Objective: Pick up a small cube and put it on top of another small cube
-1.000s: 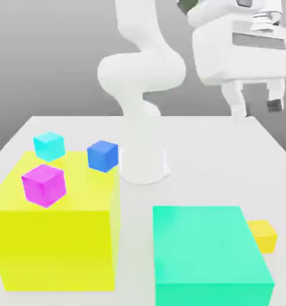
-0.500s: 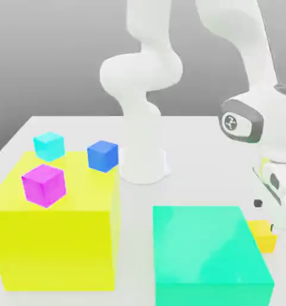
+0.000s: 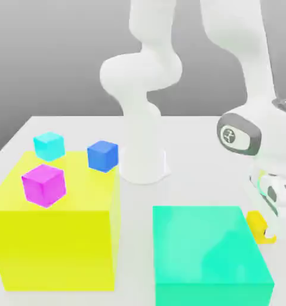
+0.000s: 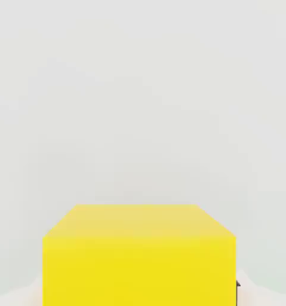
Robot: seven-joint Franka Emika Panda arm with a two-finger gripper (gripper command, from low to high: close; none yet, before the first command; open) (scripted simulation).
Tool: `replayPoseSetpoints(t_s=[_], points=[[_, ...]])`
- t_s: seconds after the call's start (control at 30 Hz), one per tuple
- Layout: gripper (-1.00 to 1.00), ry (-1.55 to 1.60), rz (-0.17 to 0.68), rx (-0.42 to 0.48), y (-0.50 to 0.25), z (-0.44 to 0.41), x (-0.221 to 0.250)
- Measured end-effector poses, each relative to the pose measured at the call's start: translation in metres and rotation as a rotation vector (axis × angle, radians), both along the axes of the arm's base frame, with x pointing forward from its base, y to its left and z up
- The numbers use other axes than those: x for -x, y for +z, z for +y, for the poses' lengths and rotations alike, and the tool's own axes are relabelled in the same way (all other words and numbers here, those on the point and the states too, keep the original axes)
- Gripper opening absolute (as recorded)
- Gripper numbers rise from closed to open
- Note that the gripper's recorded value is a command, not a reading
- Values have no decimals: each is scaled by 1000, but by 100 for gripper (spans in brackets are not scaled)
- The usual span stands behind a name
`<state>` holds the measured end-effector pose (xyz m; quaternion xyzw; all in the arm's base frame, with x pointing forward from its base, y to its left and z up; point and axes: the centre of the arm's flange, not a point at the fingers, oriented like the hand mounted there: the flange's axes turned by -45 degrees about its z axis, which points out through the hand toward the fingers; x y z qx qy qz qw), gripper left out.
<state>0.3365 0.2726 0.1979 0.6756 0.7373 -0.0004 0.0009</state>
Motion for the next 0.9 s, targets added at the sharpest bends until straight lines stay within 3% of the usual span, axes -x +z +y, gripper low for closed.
replayPoseSetpoints(t_s=[0.2, 0.33, 0.57, 0.7, 0.73, 0.9], points=[[-100, -200, -22, 7, 89, -123, -99], [-100, -302, -26, 12, 152, -215, -127], [-100, -508, -8, 4, 236, -389, -107], [-100, -577, 2, -3, 213, -444, -88], [100, -580, 2, -3, 202, -446, -86], [100, -580, 2, -3, 202, -446, -86]])
